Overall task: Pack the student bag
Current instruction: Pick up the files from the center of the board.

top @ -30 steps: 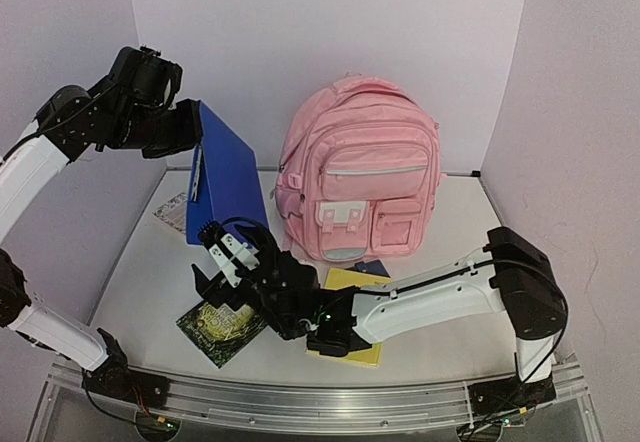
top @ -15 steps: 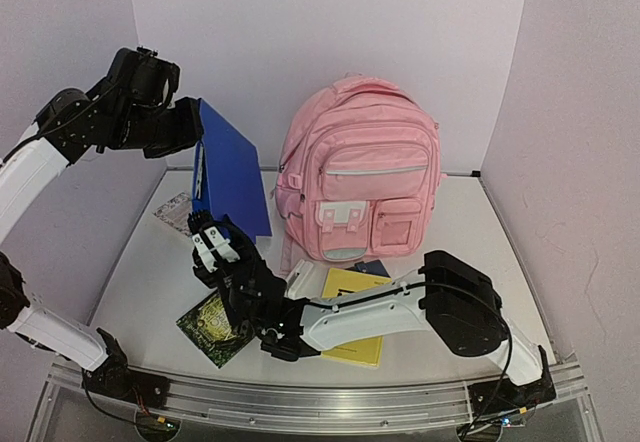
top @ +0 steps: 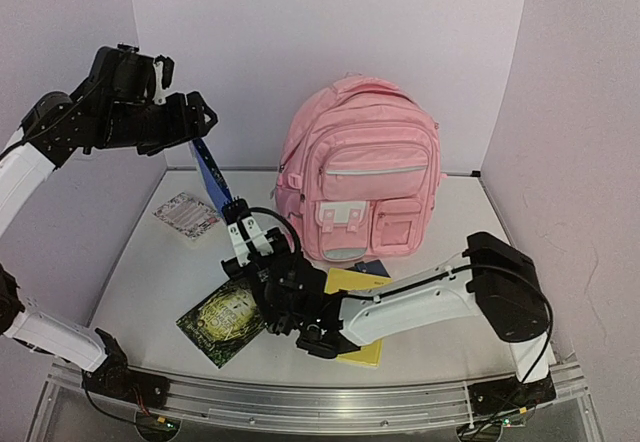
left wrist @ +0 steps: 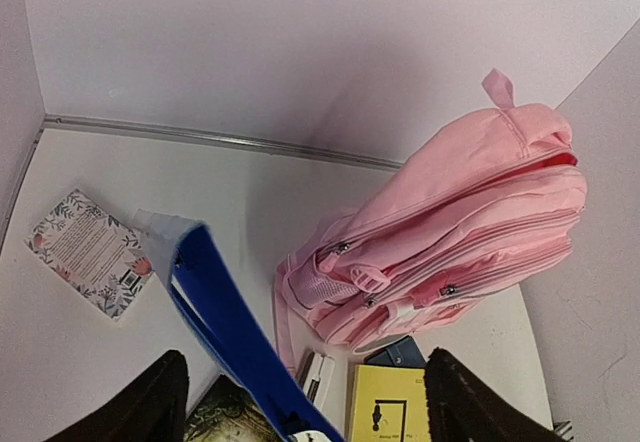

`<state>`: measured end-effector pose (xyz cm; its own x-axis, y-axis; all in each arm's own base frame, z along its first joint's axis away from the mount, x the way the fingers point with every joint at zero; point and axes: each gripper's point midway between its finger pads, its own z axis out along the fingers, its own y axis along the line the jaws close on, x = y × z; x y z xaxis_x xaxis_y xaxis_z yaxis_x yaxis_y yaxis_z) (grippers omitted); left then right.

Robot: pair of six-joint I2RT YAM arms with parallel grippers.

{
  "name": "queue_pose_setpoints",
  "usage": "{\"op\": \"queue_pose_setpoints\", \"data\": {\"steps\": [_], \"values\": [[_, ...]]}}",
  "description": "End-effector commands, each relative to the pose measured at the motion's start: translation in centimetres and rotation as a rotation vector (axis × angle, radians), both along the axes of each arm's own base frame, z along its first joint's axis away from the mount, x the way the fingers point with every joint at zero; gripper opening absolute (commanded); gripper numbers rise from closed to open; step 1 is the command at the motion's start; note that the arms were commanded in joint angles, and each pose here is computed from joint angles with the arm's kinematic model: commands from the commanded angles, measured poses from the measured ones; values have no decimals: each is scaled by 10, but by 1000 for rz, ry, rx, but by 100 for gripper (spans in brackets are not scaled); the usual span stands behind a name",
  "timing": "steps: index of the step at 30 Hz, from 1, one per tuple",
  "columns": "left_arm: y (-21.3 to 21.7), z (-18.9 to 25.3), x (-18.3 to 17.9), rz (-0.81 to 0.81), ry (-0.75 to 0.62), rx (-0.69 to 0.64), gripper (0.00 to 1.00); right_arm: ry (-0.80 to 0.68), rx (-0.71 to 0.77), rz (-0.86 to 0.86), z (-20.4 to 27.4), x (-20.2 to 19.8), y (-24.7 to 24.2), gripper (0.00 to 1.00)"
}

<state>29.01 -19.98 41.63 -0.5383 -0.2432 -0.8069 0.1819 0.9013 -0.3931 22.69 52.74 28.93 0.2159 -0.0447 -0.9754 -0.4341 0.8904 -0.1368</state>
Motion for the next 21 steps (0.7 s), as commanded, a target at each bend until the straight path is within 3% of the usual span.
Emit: {"op": "queue_pose_setpoints", "data": {"steps": [1,5,13,21], "values": [[8,41,-8,-53,-85,6,93,49,242,70,80,-10,-36,0],[15,53,0,-61,-88,34,100,107,262,88,91,-13,-56,0],[36,59,41,-49,-65,-6,100,188,256,181,119,-30,-96,0],[72,63,49,49,-117,-15,100,153,268,155,175,-35,-143,0]]}}
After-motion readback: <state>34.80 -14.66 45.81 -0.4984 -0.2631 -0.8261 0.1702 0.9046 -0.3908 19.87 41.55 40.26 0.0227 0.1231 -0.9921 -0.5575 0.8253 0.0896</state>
